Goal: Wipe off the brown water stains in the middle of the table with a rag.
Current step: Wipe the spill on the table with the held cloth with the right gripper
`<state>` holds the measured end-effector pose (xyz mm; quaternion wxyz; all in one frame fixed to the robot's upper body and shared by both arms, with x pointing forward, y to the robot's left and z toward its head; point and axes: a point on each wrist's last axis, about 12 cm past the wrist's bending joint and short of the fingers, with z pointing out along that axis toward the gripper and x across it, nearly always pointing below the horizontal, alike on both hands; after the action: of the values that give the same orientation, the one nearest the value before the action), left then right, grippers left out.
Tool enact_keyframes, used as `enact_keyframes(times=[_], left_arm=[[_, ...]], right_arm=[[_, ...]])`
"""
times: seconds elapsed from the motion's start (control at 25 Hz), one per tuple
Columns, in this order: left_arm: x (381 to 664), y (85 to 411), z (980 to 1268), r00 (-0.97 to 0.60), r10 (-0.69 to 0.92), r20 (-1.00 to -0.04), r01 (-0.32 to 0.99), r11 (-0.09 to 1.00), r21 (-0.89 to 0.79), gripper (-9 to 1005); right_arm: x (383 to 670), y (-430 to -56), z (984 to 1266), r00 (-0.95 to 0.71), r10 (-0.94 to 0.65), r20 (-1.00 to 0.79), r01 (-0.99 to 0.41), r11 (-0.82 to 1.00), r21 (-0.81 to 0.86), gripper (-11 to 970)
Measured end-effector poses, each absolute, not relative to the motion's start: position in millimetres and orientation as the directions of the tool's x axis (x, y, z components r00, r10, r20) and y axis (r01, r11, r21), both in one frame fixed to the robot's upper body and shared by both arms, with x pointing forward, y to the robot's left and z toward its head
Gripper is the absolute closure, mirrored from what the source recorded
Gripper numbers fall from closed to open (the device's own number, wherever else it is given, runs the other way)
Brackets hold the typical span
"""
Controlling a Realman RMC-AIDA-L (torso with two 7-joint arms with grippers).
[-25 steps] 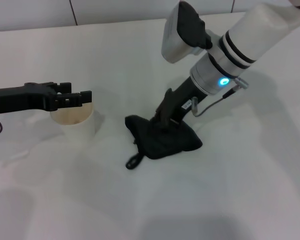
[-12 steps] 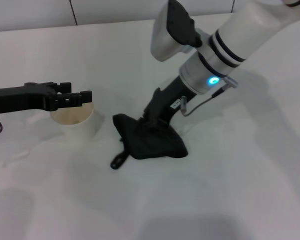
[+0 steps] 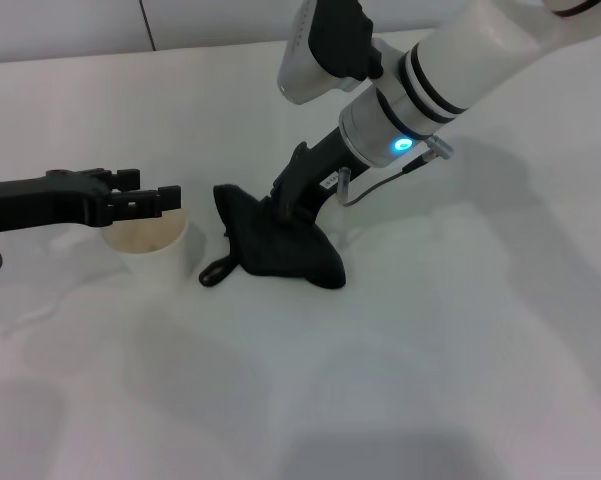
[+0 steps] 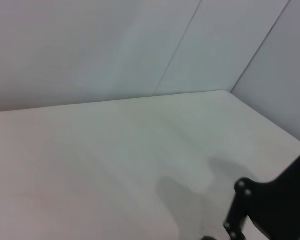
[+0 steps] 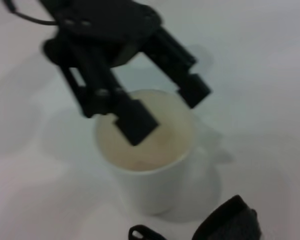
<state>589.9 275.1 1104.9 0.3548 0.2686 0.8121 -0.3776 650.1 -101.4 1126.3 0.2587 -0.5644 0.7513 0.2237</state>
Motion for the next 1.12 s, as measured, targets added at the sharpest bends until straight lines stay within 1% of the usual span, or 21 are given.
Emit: enact_keyframes(times=[0.56,0.84,1.12], left_arm=[[592,275,1107,-0.599,0.171,-0.782,0.708,0.570,-0.417,121],[593,275,1108,-0.598,0.172,-0.783,0.706,0.576,-0.412,121],[594,275,1108,-0.596,0.174,-0.784,0.706,0.578,-0.409,121]], right_arm=[[665,-102,1130,-0.277,-0.659,-0.699,-0.921,0.391,-0.003,838],[662,-100,1123,-0.232,-0.677,-0.698,-0.931,0.363,-0.043,839],[667,-102,1120,-0.238,-0.649,-0.723,-0.908,0.413,-0.072,839]])
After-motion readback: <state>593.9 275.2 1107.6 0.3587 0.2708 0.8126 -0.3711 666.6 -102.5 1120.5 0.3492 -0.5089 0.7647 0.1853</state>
